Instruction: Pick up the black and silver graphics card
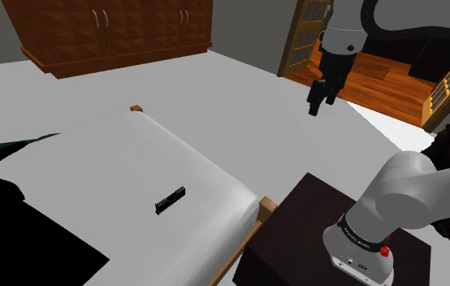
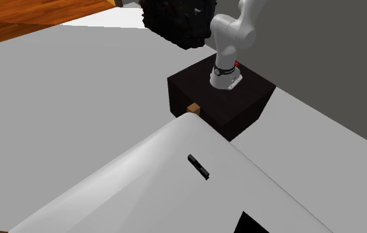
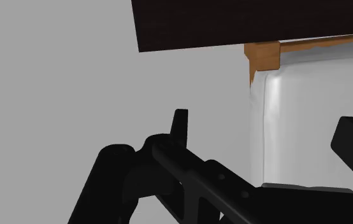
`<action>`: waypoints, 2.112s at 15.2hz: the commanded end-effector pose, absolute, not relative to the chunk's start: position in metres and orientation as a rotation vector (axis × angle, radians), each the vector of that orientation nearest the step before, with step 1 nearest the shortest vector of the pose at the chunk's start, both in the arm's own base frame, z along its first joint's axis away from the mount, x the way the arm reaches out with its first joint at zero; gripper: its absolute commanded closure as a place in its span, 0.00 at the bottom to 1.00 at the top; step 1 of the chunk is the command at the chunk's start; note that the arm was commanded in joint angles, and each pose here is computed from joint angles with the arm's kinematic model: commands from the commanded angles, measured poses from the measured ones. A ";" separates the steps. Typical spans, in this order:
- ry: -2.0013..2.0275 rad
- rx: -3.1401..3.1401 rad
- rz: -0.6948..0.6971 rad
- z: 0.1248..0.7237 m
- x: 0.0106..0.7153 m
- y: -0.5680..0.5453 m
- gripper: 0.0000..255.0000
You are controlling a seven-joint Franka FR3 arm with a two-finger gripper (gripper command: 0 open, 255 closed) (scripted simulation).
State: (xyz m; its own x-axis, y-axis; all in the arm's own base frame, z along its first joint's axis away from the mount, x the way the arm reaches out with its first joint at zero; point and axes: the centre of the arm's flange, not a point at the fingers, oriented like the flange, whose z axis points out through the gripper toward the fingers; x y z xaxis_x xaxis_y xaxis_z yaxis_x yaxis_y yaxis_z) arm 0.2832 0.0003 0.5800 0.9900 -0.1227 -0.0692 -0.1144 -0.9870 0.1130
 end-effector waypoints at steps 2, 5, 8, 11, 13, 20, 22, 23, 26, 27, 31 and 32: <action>-0.232 3.026 -0.117 0.572 0.282 0.010 0.00; -0.385 3.024 -0.121 0.549 0.282 0.039 0.00; -0.538 3.014 -0.126 0.527 0.284 0.069 0.00; -0.691 2.997 -0.130 0.504 0.290 0.098 0.00; -0.793 2.981 -0.132 0.490 0.295 0.117 0.00; -1.147 2.899 -0.140 0.439 0.324 0.182 0.00; -1.246 2.868 -0.141 0.425 0.335 0.199 0.00; -1.296 2.851 -0.142 0.418 0.341 0.207 0.00; -1.443 2.795 -0.145 0.397 0.361 0.231 0.00; -1.492 2.775 -0.145 0.390 0.368 0.238 0.00; -1.684 2.685 -0.148 0.363 0.399 0.266 0.00; -1.731 2.661 -0.148 0.356 0.407 0.273 0.00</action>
